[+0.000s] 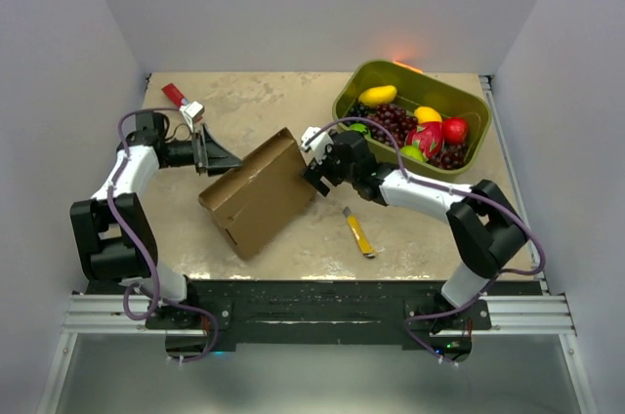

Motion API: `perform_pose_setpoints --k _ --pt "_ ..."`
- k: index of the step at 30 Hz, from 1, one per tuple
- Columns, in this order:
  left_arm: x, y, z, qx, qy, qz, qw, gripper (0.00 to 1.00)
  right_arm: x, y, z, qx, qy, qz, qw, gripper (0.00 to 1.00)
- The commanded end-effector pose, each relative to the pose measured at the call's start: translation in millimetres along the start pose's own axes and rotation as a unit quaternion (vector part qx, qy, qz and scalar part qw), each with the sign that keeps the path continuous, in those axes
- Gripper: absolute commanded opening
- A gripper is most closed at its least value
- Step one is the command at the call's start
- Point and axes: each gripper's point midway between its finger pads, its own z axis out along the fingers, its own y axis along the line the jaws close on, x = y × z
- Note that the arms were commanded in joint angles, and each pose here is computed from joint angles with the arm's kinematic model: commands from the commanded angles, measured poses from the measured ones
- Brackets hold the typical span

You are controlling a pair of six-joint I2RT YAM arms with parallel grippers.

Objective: Unpack the express box

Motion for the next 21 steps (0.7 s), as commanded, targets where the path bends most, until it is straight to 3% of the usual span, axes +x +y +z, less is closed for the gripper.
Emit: perform_pose_setpoints --k 1,5,9,15,21 --pt "-19.7 -34.7 -5.9 0.028 -0.007 0.049 0.998 0.08 -60.4 4.9 -31.0 -0.047 -0.086 -0.045 0.994 0.92" --pt "-32.9 -46.1 -8.0 0.022 -0.013 0.079 0.997 0.05 -121.9 22.3 -74.9 -0.118 -0.184 -0.153 0.964 0.89" --pt "-37.1 -44.9 -7.9 0.010 -0.016 0.091 0.996 0.02 -130.3 51.2 -94.9 -0.171 -0.210 -0.279 0.921 0.88" --pt "-46.8 -41.8 -9.1 -0.024 -0.025 0.122 0.992 0.00 -147.4 70.2 -94.0 -0.171 -0.246 -0.367 0.881 0.89" --pt "-44.5 -38.8 -6.3 -0.042 -0.024 0.129 0.990 0.00 -161.3 75.8 -76.1 -0.172 -0.250 -0.399 0.865 0.91"
